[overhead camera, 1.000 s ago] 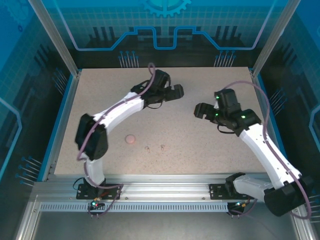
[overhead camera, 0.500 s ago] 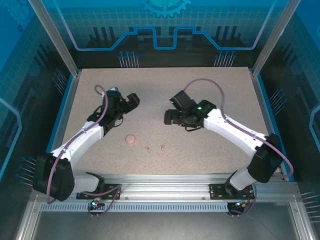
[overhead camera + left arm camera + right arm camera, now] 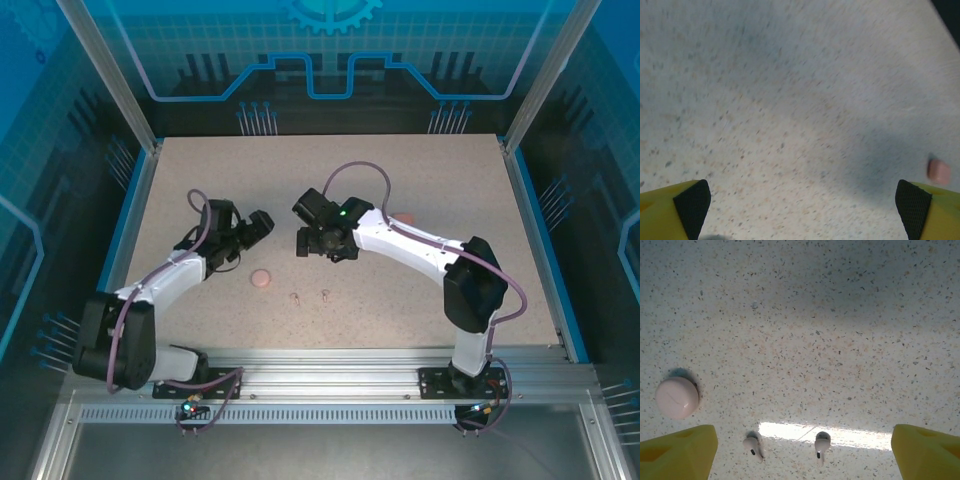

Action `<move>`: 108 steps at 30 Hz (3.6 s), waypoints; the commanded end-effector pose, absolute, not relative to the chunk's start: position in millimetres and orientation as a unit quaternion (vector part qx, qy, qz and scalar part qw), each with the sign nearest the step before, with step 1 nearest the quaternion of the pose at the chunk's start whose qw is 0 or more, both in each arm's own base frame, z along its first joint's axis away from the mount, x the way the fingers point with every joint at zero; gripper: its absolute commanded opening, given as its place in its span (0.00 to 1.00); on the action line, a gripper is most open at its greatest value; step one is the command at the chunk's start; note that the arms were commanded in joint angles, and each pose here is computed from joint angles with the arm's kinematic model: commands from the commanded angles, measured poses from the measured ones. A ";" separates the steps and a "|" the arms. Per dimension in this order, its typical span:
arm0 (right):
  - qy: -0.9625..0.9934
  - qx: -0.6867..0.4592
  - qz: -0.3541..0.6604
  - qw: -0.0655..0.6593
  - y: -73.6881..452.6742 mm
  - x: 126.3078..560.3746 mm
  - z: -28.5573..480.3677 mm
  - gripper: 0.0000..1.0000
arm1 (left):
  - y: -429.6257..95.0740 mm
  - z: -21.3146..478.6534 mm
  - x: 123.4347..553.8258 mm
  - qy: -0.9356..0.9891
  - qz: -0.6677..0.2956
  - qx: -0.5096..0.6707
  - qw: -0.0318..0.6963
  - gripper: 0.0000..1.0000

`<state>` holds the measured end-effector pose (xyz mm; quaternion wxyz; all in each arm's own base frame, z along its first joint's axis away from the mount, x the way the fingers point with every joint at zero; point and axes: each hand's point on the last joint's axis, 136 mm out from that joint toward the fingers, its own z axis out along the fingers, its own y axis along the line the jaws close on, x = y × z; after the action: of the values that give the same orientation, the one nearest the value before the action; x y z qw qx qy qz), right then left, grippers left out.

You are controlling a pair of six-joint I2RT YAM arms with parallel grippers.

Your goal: Insert wireless bluetooth earbuds into charging case

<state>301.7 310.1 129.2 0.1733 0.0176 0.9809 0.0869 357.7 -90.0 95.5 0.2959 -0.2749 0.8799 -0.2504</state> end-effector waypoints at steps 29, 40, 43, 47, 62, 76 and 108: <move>0.982 0.016 0.093 0.162 299.9 282.6 123.9 0.91 | -120.5 58.9 309.6 0.872 -0.311 -0.286 0.248 0.99; 0.981 0.019 0.105 0.161 308.1 280.3 127.7 0.91 | -114.2 92.5 301.8 0.856 -0.318 -0.292 0.285 0.99; 0.983 0.036 0.105 0.150 319.0 277.4 125.2 0.90 | -102.7 114.5 308.2 0.854 -0.293 -0.291 0.316 0.99; 0.985 0.076 0.094 0.122 344.9 273.4 117.2 0.90 | -72.8 139.9 322.3 0.844 -0.261 -0.314 0.348 0.99; 0.989 0.127 0.065 0.050 433.9 258.5 72.4 0.85 | -23.1 161.0 361.3 0.835 -0.271 -0.346 0.331 0.99; 0.986 0.135 0.090 0.037 474.0 267.1 36.2 0.79 | -4.5 166.7 364.2 0.815 -0.284 -0.383 0.329 0.99; 0.994 0.051 -0.004 0.093 388.0 325.1 43.4 0.48 | -10.0 168.4 362.6 0.800 -0.333 -0.376 0.326 0.99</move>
<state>297.9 426.6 26.2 0.0676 0.0626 0.9954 0.0279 363.9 -4.1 164.9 0.3298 -0.3834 0.8059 -0.3079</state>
